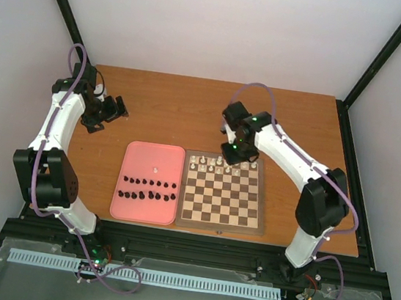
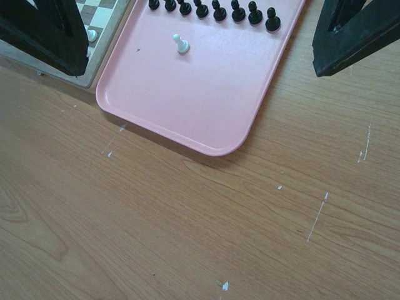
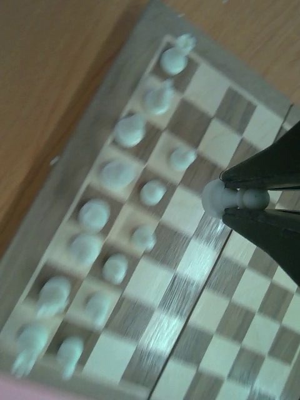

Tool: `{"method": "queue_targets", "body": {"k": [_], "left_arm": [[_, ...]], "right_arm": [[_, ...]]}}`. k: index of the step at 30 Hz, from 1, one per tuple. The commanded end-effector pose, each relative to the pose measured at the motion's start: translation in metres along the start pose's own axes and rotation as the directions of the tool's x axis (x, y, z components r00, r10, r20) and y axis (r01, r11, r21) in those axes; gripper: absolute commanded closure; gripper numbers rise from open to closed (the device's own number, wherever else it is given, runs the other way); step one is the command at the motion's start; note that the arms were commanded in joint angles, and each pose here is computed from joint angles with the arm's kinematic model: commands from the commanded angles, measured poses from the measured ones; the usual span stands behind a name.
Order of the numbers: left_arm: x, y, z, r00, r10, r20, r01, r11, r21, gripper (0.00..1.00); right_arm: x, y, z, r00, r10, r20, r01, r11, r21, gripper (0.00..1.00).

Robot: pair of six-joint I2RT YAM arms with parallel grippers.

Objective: Set up the chess pieces on the board
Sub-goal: Place the chess piece on the chessboard.

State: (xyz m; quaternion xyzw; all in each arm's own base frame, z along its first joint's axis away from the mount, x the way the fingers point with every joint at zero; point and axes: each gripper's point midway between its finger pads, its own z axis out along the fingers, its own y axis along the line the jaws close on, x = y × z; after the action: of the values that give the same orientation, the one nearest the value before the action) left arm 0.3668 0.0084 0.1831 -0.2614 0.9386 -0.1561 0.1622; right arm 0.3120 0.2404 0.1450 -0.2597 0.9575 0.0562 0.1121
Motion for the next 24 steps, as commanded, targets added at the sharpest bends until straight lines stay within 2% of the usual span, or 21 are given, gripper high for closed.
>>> {"method": "queue_targets", "body": {"k": [1,7,24], "left_arm": [[-0.007,-0.009,-0.016,0.999,0.025,0.039,-0.026,0.999,0.022,0.0],[-0.006,-0.008,-0.013,0.999,0.023,0.03,-0.024,1.0,0.02,0.0],[-0.007,-0.007,-0.011,0.999,0.023,0.025,-0.024,1.0,0.013,0.0]], "right_arm": [[0.029,-0.033,0.002,0.996,0.088,-0.016,-0.087,0.994,0.061,0.93],[0.052,-0.064,0.013,0.984,0.173,-0.049,-0.169,0.982,0.082,0.93],[0.062,-0.075,0.055,0.976,0.177,-0.123,-0.167,0.982,0.092,0.92]]}}
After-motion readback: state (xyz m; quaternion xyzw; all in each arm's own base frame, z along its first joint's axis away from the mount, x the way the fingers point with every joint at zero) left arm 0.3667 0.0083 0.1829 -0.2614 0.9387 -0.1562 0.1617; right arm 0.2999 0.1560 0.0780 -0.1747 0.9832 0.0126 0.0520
